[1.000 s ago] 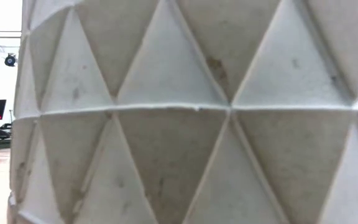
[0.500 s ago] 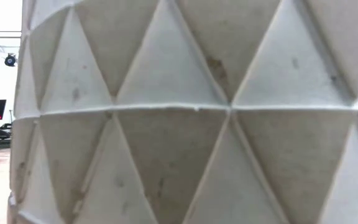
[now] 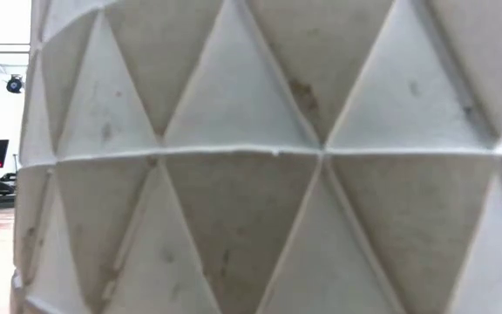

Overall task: Pick and place pill bottles into a basket
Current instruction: Put the medicine bottle into the container

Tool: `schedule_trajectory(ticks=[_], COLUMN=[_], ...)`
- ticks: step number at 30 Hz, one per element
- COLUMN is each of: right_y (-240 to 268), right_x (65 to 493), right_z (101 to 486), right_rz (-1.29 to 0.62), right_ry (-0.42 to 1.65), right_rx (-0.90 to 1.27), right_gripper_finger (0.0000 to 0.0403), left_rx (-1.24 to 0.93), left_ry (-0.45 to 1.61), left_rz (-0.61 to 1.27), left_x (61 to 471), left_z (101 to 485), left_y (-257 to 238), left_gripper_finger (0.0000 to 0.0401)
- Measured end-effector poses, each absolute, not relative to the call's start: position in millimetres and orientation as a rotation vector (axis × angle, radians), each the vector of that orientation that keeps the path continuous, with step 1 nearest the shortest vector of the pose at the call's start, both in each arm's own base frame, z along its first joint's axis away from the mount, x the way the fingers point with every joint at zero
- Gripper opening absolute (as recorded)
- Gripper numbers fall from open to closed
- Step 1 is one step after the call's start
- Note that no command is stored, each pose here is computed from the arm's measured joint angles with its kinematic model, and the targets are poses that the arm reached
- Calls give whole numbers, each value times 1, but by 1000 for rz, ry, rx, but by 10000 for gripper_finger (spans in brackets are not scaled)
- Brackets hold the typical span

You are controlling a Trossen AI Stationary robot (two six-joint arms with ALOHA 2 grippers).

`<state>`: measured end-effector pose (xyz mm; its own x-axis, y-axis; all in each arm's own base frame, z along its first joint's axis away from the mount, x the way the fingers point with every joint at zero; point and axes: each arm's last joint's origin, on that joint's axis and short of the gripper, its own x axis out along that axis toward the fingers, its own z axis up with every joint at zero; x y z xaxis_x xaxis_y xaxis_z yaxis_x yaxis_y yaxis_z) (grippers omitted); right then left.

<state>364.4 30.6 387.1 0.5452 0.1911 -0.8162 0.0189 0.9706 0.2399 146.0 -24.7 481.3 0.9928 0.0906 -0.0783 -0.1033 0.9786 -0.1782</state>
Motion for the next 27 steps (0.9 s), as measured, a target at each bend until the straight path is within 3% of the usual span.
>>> schedule_trajectory(ticks=[8, 14, 27], right_y=[38, 50, 62], right_x=[347, 339, 296], right_z=[378, 377, 364], right_rz=[98, 90, 106], right_ry=[1179, 1189, 1234], right_rx=[172, 62, 57], right_gripper_finger=[270, 270, 261], left_rx=[-172, -172, -222], left_ry=[107, 123, 111], left_rz=[101, 102, 105], left_x=[161, 166, 163], left_z=[476, 474, 475], left_y=[-28, -29, -29], left_gripper_finger=[231, 231, 231])
